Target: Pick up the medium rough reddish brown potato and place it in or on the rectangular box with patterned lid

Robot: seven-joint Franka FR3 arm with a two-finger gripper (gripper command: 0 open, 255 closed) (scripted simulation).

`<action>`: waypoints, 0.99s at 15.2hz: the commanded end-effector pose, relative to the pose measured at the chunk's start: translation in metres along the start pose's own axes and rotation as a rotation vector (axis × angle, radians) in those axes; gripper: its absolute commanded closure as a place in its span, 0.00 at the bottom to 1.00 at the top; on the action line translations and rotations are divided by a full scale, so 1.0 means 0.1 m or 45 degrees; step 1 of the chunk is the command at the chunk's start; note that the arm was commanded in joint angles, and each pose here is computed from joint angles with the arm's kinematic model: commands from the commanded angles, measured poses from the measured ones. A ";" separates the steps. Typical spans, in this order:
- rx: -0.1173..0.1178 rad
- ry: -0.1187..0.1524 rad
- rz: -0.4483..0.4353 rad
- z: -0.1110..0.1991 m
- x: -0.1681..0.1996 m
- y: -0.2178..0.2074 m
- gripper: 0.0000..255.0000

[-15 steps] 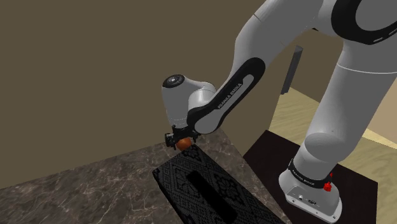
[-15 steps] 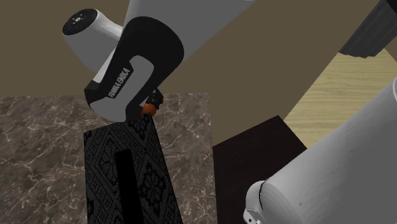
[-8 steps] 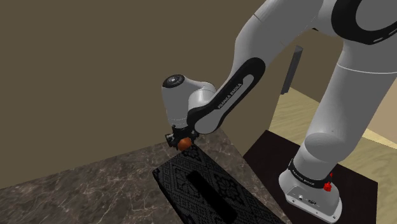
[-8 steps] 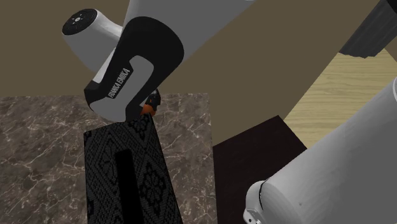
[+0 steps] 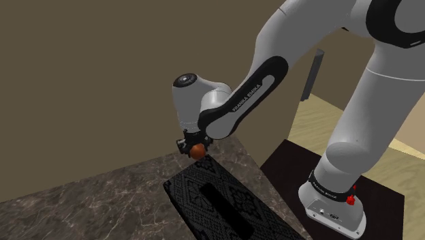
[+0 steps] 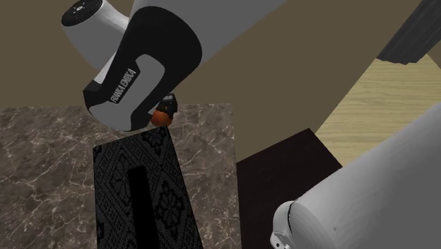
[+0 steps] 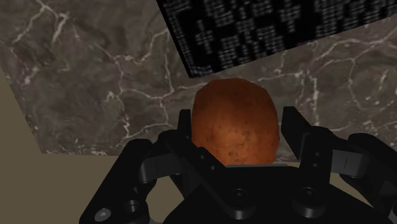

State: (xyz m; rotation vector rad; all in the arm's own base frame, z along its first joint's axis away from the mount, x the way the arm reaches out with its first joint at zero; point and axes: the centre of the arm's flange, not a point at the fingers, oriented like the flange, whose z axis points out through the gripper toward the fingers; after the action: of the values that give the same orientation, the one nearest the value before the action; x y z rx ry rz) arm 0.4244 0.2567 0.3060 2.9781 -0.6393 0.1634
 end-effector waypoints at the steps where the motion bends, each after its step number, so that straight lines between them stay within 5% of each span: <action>1: 0.000 -0.001 0.000 -0.12 0.01 0.00 1.00; 15: 0.000 -0.001 0.000 -0.85 0.10 0.05 1.00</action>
State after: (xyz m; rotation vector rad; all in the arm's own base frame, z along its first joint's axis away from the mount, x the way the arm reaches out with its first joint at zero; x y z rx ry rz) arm 0.4227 0.2574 0.3856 2.9785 -0.6396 0.1630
